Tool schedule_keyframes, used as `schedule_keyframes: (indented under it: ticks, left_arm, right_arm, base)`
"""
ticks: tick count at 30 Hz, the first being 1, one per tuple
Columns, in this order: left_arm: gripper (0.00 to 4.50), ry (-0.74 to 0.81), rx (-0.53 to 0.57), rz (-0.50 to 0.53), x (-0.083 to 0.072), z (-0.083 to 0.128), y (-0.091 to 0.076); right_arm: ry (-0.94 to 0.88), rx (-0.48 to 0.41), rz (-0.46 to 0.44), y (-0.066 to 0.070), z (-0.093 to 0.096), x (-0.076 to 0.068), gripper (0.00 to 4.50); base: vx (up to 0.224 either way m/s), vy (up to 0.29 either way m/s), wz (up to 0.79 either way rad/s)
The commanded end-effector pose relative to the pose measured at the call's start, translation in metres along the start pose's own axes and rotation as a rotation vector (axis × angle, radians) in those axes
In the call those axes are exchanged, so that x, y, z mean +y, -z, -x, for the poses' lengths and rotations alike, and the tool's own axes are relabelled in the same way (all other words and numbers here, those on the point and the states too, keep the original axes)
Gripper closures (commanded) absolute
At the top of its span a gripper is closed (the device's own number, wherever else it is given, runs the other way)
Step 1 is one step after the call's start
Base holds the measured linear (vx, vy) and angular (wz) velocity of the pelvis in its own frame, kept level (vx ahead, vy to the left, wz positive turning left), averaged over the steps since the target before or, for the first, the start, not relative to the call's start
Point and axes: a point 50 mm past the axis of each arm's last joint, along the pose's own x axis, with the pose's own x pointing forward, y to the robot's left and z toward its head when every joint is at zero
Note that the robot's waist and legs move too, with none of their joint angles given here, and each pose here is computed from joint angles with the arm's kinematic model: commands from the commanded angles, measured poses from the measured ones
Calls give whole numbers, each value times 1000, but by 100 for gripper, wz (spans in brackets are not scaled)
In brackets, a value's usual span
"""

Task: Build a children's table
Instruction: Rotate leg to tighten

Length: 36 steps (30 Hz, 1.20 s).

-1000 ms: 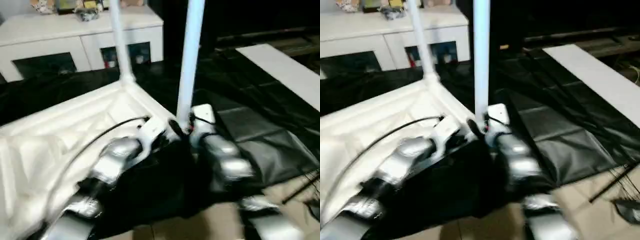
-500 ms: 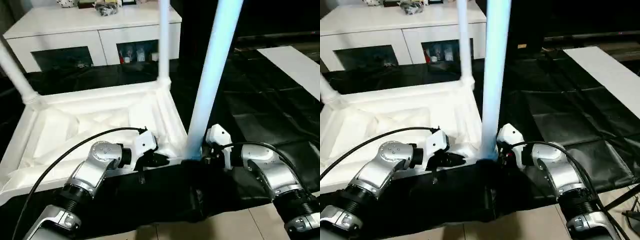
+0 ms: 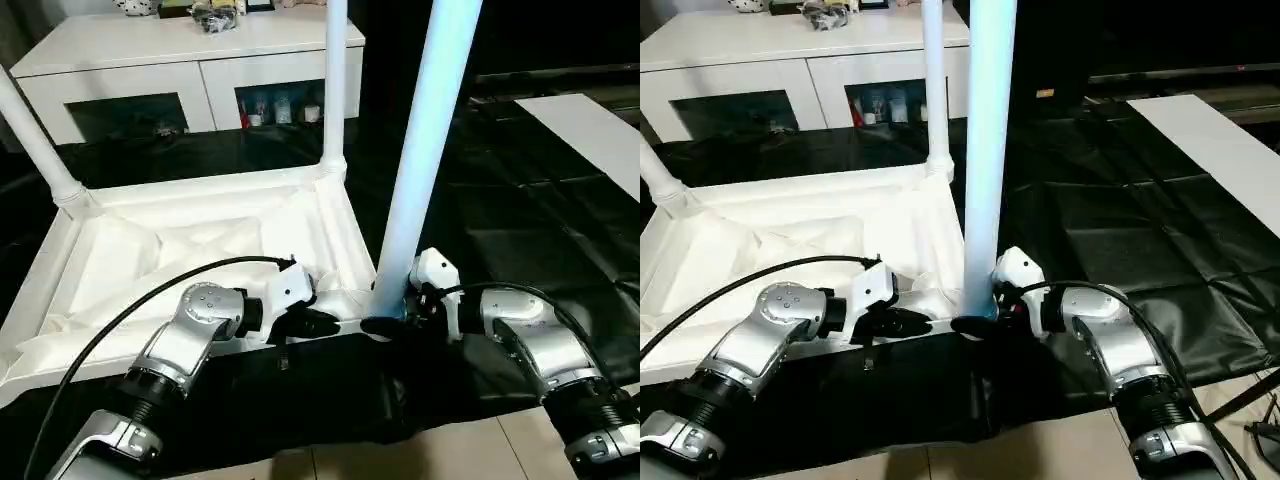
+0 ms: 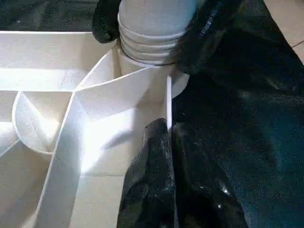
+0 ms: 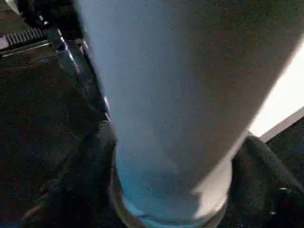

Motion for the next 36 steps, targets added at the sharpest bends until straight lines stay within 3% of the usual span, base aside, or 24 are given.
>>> schedule_keyframes:
  ticks: [1, 5, 8, 15, 16, 18, 20, 22, 23, 25, 26, 29, 32, 34, 36]
  left_arm:
    - [450, 45, -6, 12, -6, -4, 3]
    - [450, 10, -7, 41, -6, -8, 5]
    - [450, -113, 30, 93, 3, -16, 10]
    - [450, -394, 90, 216, 23, -38, 10]
    - [450, -467, 115, 237, 27, -45, 8]
    - [450, -498, 124, 241, 28, -50, 7]
    - [450, -518, 142, 227, 28, -57, 5]
    - [450, -517, 144, 222, 28, -58, 5]
    - [450, -508, 138, 212, 29, -58, 4]
    - [450, -499, 133, 204, 29, -57, 4]
    - [450, -463, 122, 180, 28, -54, 4]
    - [450, -418, 110, 165, 26, -50, 4]
    - [450, -334, 82, 136, 21, -45, 4]
    - [450, -130, 20, 64, 6, -35, 1]
    - [450, -52, 7, 40, 0, -28, 0]
  right_arm:
    - [-5, -30, -40, 1, -5, 3, 167]
    - [152, -94, -110, 3, -15, -4, 173]
    - [310, -112, -165, 5, -31, -6, 181]
    - [651, -91, -350, 8, -68, -8, 181]
    - [746, -73, -426, 8, -79, -9, 181]
    - [783, -69, -464, 6, -86, -8, 181]
    - [775, -73, -442, -4, -100, -5, 181]
    - [756, -91, -431, -8, -102, -4, 181]
    - [698, -179, -420, -19, -104, -3, 125]
    - [685, -214, -405, -23, -102, -4, 109]
    - [658, -250, -356, -28, -95, -7, 109]
    - [628, -267, -329, -29, -88, -10, 67]
    - [524, -259, -289, -28, -80, -9, 58]
    - [282, -190, -161, -20, -58, 0, 39]
    - [189, -147, -100, -14, -43, 4, 39]
  base:
    - [0, 0, 0]
    - [0, 0, 0]
    - [0, 0, 0]
    - [0, 0, 0]
    - [0, 0, 0]
    - [0, 0, 0]
    - [0, 0, 0]
    - [0, 0, 0]
    - [0, 0, 0]
    - [0, 0, 0]
    - [0, 0, 0]
    - [0, 0, 0]
    - [0, 0, 0]
    - [0, 0, 0]
    - [0, 0, 0]
